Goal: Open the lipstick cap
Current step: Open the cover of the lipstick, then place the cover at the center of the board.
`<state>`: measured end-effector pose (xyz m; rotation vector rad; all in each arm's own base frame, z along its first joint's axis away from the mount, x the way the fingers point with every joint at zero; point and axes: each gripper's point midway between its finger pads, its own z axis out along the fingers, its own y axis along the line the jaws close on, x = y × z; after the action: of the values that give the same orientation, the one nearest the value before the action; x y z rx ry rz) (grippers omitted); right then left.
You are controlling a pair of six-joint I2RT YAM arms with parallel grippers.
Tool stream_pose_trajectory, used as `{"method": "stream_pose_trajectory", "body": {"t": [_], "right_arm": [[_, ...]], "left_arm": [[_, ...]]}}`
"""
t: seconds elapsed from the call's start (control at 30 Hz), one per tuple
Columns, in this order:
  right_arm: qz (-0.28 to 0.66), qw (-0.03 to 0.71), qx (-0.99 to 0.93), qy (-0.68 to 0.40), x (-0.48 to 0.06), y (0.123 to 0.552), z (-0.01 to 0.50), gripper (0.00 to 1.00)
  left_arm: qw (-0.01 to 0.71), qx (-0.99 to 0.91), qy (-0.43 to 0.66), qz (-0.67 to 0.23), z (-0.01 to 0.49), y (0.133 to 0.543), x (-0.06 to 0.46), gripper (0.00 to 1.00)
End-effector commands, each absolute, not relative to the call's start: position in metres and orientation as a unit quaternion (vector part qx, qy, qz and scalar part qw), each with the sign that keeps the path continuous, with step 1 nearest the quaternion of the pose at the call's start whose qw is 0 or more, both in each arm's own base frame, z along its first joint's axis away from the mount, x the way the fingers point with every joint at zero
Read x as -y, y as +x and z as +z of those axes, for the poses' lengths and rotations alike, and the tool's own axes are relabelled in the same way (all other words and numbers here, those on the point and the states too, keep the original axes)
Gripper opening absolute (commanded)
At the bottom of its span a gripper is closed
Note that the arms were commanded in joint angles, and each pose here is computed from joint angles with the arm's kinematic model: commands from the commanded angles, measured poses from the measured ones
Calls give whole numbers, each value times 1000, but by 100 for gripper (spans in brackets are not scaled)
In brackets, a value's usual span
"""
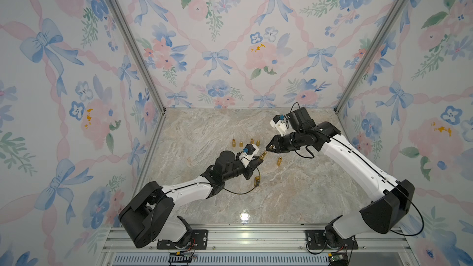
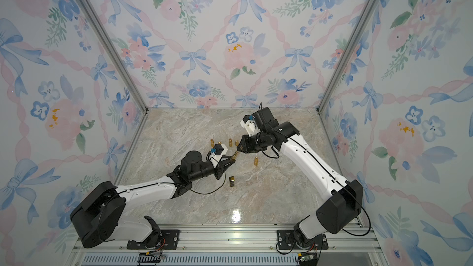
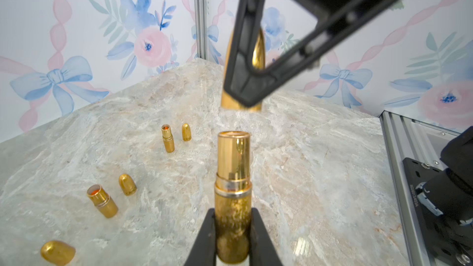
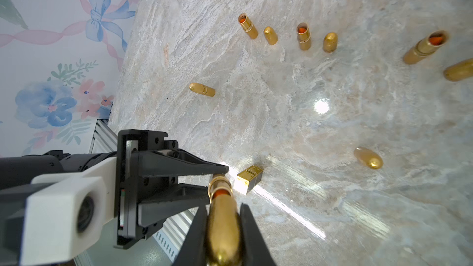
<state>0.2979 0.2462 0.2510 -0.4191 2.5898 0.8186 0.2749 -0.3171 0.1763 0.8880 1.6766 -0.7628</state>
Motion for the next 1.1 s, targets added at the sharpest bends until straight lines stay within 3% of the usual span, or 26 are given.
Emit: {"method": "stream_pose_trajectory", "body": {"t": [0.0, 0.43, 0.7, 1.07], "right_arm": [[286, 220, -924, -129, -231, 303, 261, 18], [127, 226, -966, 7, -145, 364, 147, 19], [73, 203, -976, 36, -131, 395, 84, 19], [36, 186, -981, 39, -128, 414, 40, 19]], "left_arm": [[492, -728, 377, -293, 152, 276, 309, 0], [520, -719, 348, -303, 183, 285, 312, 0], [530, -716, 327, -315, 190, 292, 317, 0], [539, -708, 323, -321, 195, 296, 323, 0]]}}
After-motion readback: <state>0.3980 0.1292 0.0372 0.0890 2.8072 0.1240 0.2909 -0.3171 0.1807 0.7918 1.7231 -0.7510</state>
